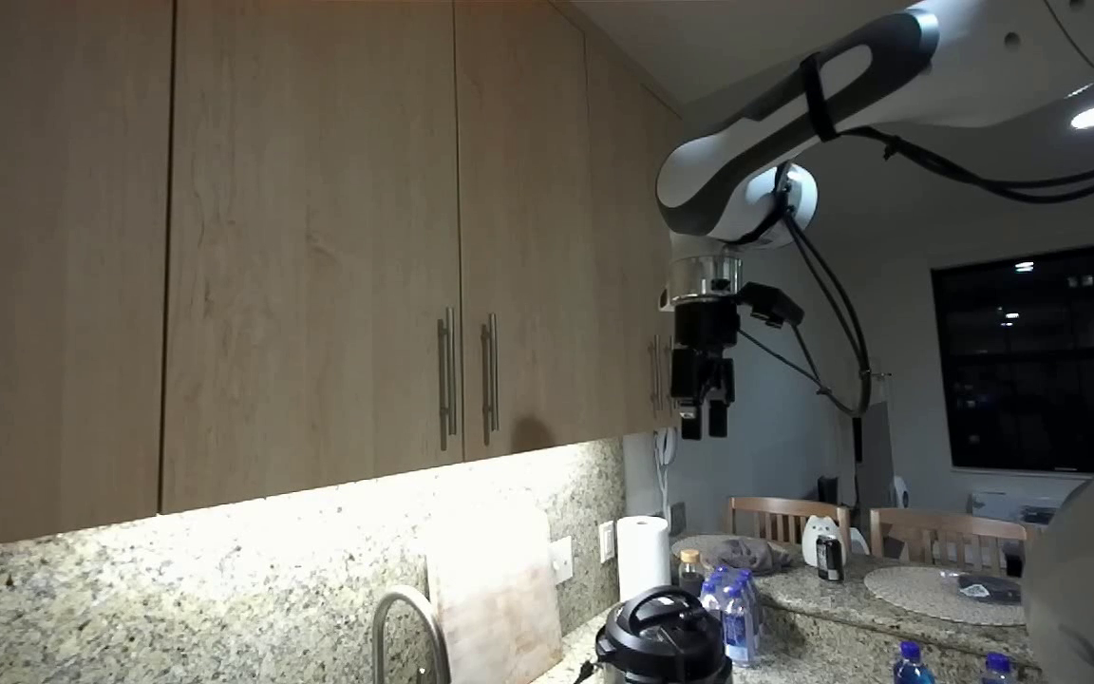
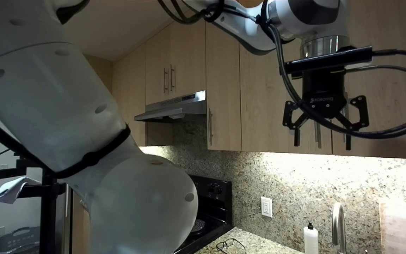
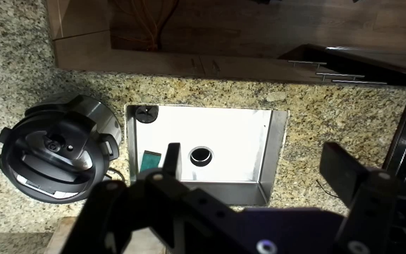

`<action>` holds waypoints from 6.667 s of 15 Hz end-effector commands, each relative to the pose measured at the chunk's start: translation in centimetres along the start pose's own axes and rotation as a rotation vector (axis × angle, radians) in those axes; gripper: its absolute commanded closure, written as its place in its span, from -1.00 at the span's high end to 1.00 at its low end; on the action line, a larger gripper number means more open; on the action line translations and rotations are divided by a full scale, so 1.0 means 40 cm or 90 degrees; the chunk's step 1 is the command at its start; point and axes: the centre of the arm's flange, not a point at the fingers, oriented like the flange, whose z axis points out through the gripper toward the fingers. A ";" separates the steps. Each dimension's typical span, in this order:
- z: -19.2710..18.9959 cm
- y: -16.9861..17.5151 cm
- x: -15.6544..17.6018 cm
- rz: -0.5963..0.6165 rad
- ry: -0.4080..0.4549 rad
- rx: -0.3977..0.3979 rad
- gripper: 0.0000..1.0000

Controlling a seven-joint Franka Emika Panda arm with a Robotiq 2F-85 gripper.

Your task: Open the third top cabinet door from the right

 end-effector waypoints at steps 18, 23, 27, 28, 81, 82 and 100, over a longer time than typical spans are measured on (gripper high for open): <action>-0.186 -0.164 0.422 0.238 0.420 -0.136 1.00; -0.153 -0.169 0.435 0.222 0.378 -0.113 1.00; -0.143 -0.174 0.454 0.245 0.389 -0.126 1.00; -0.136 -0.185 0.472 0.272 0.400 -0.132 1.00; -0.111 -0.087 0.704 0.531 0.458 -0.326 1.00; -0.111 -0.085 0.697 0.556 0.459 -0.347 1.00; -0.129 -0.055 0.566 0.651 0.466 -0.321 1.00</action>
